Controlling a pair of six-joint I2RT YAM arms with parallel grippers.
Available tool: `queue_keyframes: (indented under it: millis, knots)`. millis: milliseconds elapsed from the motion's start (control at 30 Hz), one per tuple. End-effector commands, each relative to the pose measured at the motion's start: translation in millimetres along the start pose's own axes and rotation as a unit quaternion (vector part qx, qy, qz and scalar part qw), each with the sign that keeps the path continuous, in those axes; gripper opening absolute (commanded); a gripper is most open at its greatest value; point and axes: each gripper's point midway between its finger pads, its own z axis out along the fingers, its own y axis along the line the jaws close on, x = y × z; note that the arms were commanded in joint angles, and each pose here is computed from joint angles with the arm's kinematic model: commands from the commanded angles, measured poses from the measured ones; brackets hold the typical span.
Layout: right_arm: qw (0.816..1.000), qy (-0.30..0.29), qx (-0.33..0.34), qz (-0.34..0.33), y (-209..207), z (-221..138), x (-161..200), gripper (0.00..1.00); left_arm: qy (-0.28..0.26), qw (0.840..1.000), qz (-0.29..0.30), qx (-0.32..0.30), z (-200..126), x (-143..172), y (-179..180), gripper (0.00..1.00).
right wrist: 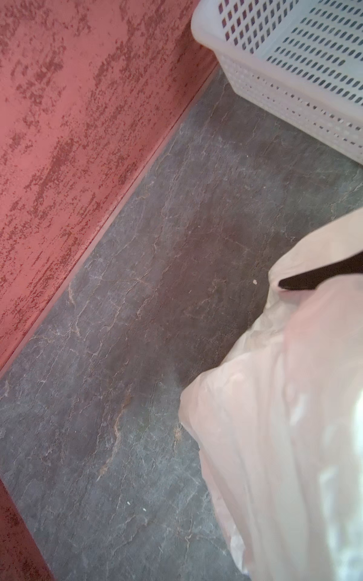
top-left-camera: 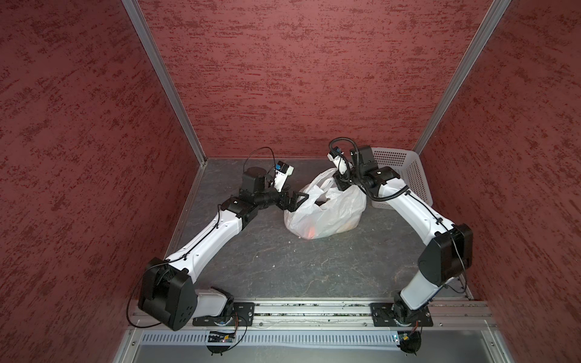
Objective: Untie the knot of the plastic bag and take out the fruit
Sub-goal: Open the plastic bag at the center of the table.
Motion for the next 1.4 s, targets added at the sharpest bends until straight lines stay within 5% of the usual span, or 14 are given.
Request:
queue_keyframes:
  millis: [0,367,633,833,1133,1367]
  knots:
    - [1.0,0.0,-0.016,0.027,7.6,-24.6,-8.0,0.0,-0.036,0.999,0.021,-0.009,-4.1,-37.9,-15.7,0.99]
    - [0.998,0.001,-0.023,0.056,11.8,-32.2,-10.9,0.0,0.0,0.999,-0.002,0.037,52.2,-47.6,-44.7,1.0]
    - [0.997,-0.006,-0.019,0.07,12.5,-40.7,-10.6,0.0,0.088,0.991,-0.045,-0.086,76.6,-4.1,6.9,1.0]
    - [0.998,0.006,0.001,0.068,7.7,-45.3,2.1,0.0,0.155,0.956,-0.058,-0.243,52.2,32.1,81.2,0.99]
    - [0.996,0.035,0.003,0.079,9.7,-37.0,27.6,0.0,0.177,0.925,-0.066,-0.328,-1.6,44.7,144.3,0.98]
    - [0.995,0.03,-0.016,0.099,14.7,-32.2,23.5,0.0,0.122,0.975,-0.011,-0.183,27.3,15.8,60.5,1.0]
